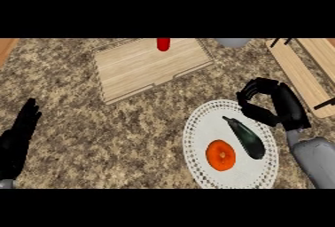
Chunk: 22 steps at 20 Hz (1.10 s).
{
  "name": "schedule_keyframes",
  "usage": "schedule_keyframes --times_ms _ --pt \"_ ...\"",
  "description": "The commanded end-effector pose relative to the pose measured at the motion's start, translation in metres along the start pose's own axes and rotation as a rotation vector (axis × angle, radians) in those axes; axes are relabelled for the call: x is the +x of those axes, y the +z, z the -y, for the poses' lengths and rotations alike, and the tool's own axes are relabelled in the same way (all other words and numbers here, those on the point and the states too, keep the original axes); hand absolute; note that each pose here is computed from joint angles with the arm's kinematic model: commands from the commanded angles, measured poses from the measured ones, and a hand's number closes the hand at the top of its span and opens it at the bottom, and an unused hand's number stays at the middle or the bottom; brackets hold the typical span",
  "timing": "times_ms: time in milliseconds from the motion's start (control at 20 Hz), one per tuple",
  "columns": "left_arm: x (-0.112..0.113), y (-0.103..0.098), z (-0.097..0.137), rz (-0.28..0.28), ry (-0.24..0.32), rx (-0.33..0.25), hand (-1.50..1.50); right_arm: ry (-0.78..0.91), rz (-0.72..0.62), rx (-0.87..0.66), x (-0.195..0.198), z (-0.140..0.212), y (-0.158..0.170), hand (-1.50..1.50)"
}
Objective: Pick the eggplant from the placemat and place it in the tiered shelf
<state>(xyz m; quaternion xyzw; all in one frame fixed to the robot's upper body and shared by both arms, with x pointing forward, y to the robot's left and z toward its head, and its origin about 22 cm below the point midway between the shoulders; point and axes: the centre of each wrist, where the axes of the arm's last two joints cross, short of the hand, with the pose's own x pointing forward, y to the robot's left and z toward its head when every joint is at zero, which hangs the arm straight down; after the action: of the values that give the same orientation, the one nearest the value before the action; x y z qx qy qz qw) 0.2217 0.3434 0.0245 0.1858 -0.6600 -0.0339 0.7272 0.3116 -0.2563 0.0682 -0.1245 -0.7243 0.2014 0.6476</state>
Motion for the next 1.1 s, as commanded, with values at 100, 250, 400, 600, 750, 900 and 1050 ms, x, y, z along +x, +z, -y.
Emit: schedule_keyframes --times_ms 100,250,400,600,750,900,1050 --pt "-0.020 -0.008 0.017 -0.116 0.102 -0.089 0.00 0.168 -0.188 -0.159 -0.016 -0.080 0.017 -1.50" --pt "-0.036 0.009 0.008 -0.151 0.086 -0.099 0.00 0.185 -0.254 -0.140 -0.006 -0.108 0.040 -1.50" --pt "-0.038 0.004 0.005 -0.155 0.096 -0.084 0.00 0.414 -0.298 -0.187 0.016 -0.083 0.024 -1.50" --pt "-0.022 -0.009 0.003 -0.146 0.084 -0.082 0.00 0.681 -0.409 -0.146 0.030 -0.079 0.020 -1.50" --pt "-0.028 -0.009 0.012 -0.135 0.092 -0.092 0.00 0.819 -0.524 -0.072 0.054 -0.078 0.012 -1.50" --pt "-0.030 -0.009 0.009 -0.159 0.095 -0.101 0.00 0.888 -0.605 0.099 0.077 -0.089 0.005 -1.50" --pt "-0.023 -0.013 0.011 -0.122 0.076 -0.102 0.00 1.020 -0.702 0.290 0.066 -0.091 0.005 -1.50"
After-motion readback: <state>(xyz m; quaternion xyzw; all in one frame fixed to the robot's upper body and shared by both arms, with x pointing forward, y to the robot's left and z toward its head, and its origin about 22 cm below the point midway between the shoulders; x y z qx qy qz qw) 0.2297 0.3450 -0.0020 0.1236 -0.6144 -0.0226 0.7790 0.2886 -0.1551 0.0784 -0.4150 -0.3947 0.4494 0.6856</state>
